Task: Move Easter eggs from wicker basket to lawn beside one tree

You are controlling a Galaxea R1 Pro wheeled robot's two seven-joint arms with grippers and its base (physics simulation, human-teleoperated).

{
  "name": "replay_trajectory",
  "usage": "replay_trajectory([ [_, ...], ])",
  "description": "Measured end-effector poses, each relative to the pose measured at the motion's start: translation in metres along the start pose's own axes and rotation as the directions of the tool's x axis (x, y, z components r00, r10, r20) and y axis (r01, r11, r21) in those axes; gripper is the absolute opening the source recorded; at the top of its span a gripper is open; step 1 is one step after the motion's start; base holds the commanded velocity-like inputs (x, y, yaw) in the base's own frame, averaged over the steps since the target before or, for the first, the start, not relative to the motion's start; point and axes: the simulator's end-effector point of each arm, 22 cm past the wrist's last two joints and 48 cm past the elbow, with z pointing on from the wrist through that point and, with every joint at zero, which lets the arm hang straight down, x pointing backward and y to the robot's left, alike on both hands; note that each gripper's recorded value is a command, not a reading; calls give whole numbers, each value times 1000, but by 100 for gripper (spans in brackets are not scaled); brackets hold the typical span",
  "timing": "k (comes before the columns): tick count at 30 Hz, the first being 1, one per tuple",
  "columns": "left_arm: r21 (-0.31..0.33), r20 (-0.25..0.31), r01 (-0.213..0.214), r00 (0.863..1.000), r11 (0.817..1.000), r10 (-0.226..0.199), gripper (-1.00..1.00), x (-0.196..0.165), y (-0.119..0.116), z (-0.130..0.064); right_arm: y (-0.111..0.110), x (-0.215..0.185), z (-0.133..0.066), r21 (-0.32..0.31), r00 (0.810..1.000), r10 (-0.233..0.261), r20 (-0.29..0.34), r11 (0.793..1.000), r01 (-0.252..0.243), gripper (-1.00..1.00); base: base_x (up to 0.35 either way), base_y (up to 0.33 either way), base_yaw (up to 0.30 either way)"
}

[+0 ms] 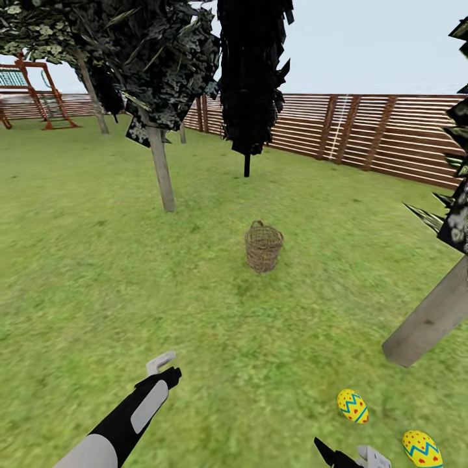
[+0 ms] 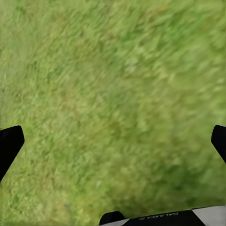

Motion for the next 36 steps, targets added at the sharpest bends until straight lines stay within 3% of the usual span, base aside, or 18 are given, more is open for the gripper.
replay_trajectory([
  [7,5,10,2,1000,1000,-2,100,-6,-1,-10,6,5,-5,-9,1000,-2,-10,1000,2,100,0,0,0],
  [16,11,22,4,1000,1000,-4,100,-13,-3,-23,14,-12,-12,-17,996,-54,76,998,56,100,0,0,0],
  [36,26,45,13,999,1000,-14,100,-26,-5,-50,28,-23,-30,-33,992,-66,112,997,70,100,0,0,0],
])
